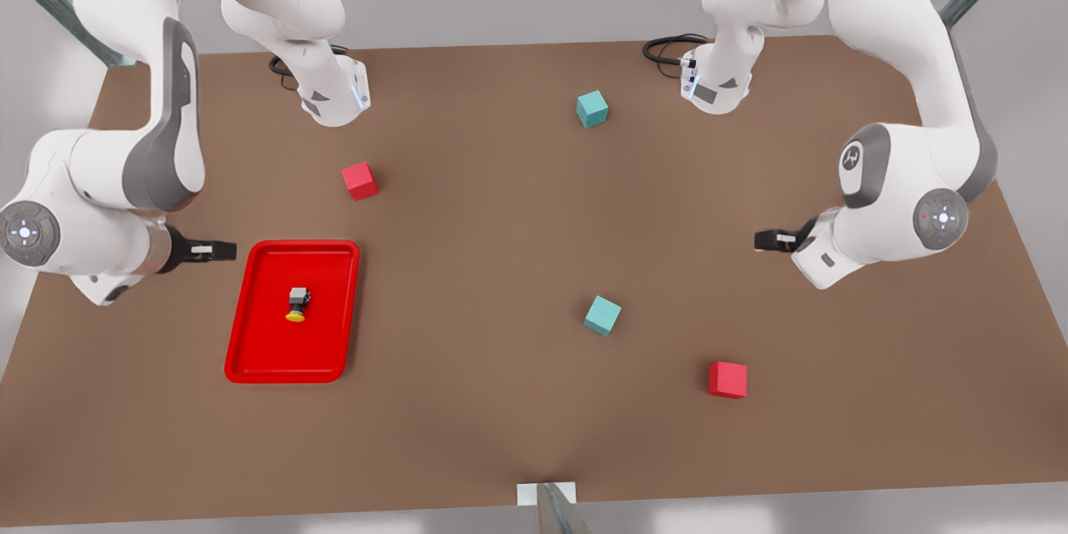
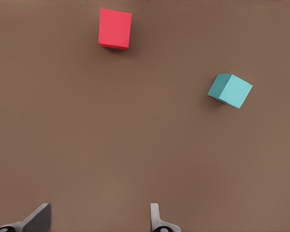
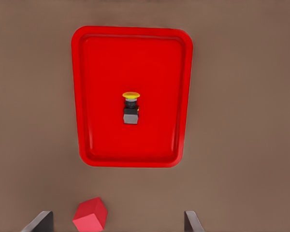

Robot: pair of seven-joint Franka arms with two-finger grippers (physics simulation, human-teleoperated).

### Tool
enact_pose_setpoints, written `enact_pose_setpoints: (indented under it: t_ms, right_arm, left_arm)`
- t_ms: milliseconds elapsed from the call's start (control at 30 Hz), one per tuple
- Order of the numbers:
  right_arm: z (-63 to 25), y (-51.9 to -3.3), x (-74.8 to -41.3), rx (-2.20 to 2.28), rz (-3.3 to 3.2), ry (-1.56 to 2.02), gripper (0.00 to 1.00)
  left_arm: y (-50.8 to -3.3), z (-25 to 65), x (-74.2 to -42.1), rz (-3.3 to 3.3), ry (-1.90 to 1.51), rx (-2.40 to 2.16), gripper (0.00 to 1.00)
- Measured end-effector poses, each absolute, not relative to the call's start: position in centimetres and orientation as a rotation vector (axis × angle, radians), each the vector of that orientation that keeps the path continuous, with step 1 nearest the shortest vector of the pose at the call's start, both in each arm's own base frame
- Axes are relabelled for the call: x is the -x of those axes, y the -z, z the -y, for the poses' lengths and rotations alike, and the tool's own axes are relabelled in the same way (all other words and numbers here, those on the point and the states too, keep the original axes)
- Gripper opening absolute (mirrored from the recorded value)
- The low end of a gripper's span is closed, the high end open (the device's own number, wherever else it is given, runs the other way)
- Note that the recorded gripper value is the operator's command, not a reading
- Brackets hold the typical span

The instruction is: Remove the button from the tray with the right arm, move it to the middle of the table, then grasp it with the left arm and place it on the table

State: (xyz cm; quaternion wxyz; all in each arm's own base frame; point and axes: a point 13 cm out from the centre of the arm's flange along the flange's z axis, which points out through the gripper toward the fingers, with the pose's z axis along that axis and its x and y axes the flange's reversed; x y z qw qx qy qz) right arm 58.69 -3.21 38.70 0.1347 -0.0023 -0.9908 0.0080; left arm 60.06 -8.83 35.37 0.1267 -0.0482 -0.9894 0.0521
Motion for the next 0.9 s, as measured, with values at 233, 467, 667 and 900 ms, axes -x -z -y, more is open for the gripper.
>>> enact_pose_setpoints:
  t_ms: [233,467,667,900]
  right_arm:
    - [3.5,-38.5,-60.5,-0.005,2.937,-0.025,1.00]
    - [4.1,-36.5,-61.3,-0.008,2.944,-0.027,1.00]
    - [2.7,-24.5,-57.7,-0.047,2.880,-0.015,1.00]
    - [2.8,-12.8,-57.0,-0.048,2.971,-0.005,1.00]
  left_arm:
    - [-35.3,10.6,-61.9,2.955,-0.109,0.211,1.00]
    - [-33.1,11.2,-61.2,2.903,-0.034,0.263,1.00]
    - [-31.5,11.9,-61.6,2.896,-0.021,0.282,1.00]
    - [-30.4,12.4,-62.3,2.905,-0.022,0.290,1.00]
